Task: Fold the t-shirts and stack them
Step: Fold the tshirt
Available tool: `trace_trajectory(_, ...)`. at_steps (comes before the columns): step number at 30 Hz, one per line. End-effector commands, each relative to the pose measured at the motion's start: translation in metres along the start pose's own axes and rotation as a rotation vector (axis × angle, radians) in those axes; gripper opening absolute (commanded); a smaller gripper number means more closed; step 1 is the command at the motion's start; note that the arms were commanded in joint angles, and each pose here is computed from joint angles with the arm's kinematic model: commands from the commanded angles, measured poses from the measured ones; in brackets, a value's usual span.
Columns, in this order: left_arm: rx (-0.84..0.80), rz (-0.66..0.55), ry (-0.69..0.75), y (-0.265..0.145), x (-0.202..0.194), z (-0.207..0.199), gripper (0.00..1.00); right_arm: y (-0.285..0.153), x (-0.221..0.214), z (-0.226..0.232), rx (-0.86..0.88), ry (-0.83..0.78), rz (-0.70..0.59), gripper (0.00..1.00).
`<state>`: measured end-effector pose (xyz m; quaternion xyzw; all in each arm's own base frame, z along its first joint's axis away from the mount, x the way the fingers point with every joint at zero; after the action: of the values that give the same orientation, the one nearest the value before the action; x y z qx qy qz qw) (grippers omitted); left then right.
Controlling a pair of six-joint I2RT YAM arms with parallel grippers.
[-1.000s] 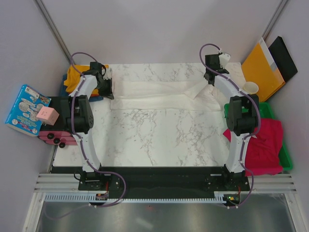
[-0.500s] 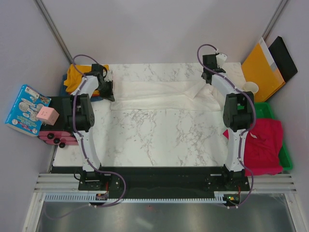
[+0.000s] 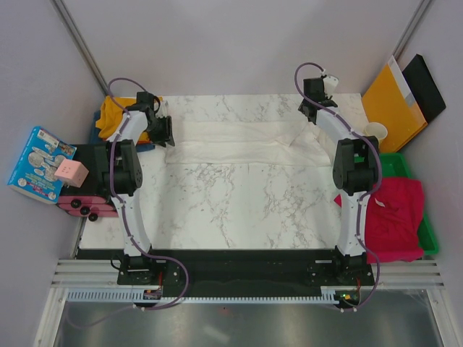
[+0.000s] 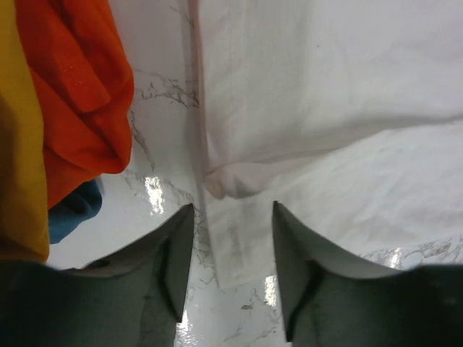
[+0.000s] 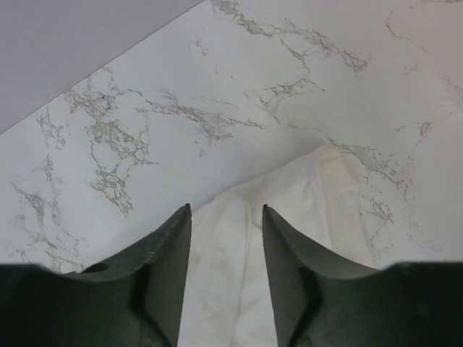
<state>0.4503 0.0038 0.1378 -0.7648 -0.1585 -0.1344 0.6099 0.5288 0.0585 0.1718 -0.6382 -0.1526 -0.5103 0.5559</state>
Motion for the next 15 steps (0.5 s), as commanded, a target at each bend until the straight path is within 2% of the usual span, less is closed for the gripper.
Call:
trace_trajectory(1,-0.003,-0.191,0.002,-0.045,0.027,-0.012,0.64,-0.03,0.036,0.012,0.086,0.037,-0.104,0.59)
trace_trajectory(2,-0.006,-0.209,0.003,-0.05,0.03,-0.013,0.67,-0.04,0.041,0.012,0.098,0.042,-0.114,0.66)
trace_trajectory(3,-0.014,-0.224,0.001,-0.056,0.032,-0.016,0.68,-0.045,0.042,0.012,0.104,0.044,-0.113,0.68)
trace_trajectory(6,-0.059,-0.248,0.017,-0.069,0.033,-0.023,0.67,-0.069,0.036,0.012,0.141,0.037,-0.082,0.67)
trace_trajectory(8,-0.113,-0.231,0.023,-0.072,0.026,-0.029,0.63,-0.083,0.015,0.007,0.16,0.021,-0.036,0.24)
trace_trajectory(9,-0.146,-0.203,0.028,-0.067,0.02,-0.033,0.57,-0.091,0.003,0.012,0.172,0.01,-0.015,0.02)
trace_trajectory(10,-0.166,-0.178,0.032,-0.061,0.016,-0.036,0.51,-0.095,-0.007,0.012,0.174,-0.01,0.004,0.0)
trace_trajectory(11,-0.204,-0.15,0.041,-0.056,0.011,-0.04,0.34,-0.097,-0.026,0.006,0.157,-0.04,0.039,0.0)
trace_trajectory(13,-0.211,-0.089,0.082,-0.04,0.0,-0.053,0.22,-0.105,-0.049,0.01,0.16,-0.085,0.067,0.0)
trace_trajectory(14,-0.21,-0.056,0.09,-0.03,-0.005,-0.056,0.1,-0.109,-0.063,0.005,0.157,-0.103,0.093,0.0)
trace_trajectory(15,-0.22,-0.027,0.105,-0.025,-0.011,-0.062,0.1,-0.114,-0.07,0.008,0.187,-0.107,0.102,0.0)
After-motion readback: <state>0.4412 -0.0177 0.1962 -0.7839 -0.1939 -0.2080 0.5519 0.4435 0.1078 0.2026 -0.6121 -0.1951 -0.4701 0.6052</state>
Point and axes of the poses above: each gripper's point midway between its finger pads, its own y axis out along the fingers, its own z axis along the line the jaws close on, x = y × z, the point moved 10 cm from there along -y, back along the fingers, and after that the axes turned 2 degrees about -y, right-handed, at the moved point
